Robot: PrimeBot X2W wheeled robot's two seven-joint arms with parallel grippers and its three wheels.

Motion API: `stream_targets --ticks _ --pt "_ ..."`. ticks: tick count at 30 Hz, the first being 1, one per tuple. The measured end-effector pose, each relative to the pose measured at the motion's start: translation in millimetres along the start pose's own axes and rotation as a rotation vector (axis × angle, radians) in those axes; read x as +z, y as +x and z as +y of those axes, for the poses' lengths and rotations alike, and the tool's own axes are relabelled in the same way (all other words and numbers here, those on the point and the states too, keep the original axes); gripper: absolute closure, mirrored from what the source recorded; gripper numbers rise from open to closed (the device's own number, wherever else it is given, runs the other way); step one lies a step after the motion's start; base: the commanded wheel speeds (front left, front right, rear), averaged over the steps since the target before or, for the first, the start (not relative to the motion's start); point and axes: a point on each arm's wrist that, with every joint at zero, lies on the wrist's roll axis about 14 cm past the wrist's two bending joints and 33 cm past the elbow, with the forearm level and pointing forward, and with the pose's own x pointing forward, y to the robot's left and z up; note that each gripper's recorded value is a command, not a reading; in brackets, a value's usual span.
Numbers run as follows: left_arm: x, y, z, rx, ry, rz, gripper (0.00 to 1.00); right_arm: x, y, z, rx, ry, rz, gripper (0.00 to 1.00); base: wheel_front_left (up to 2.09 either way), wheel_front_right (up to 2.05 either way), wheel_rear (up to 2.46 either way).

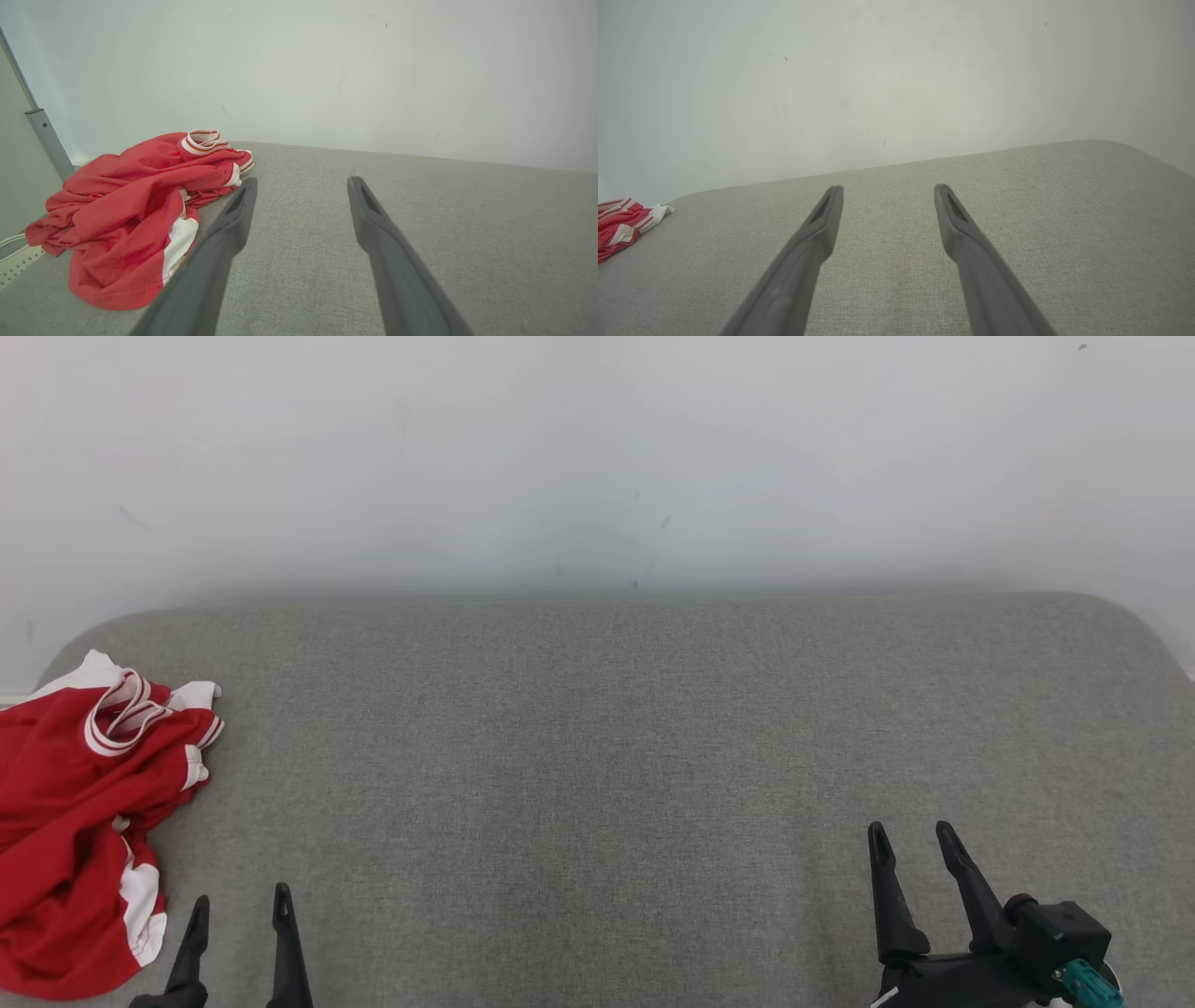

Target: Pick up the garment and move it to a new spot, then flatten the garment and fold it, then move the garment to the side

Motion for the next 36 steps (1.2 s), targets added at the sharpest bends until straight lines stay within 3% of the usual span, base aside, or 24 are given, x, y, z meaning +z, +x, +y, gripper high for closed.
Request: stream_targets --ticks 19,36 --pt "3.5 -5.3 3.4 -0.013 0.134 -0.033 0.00 7.1 -1.7 8.5 0.041 -0.121 -0.041 0.00 0.00 0.00 0.00" --pt "2.0 -4.9 3.3 -0.012 0.113 -0.028 0.00 3.6 -3.4 6.9 0.036 -0.114 -0.031 0.00 0.00 0.00 0.00"
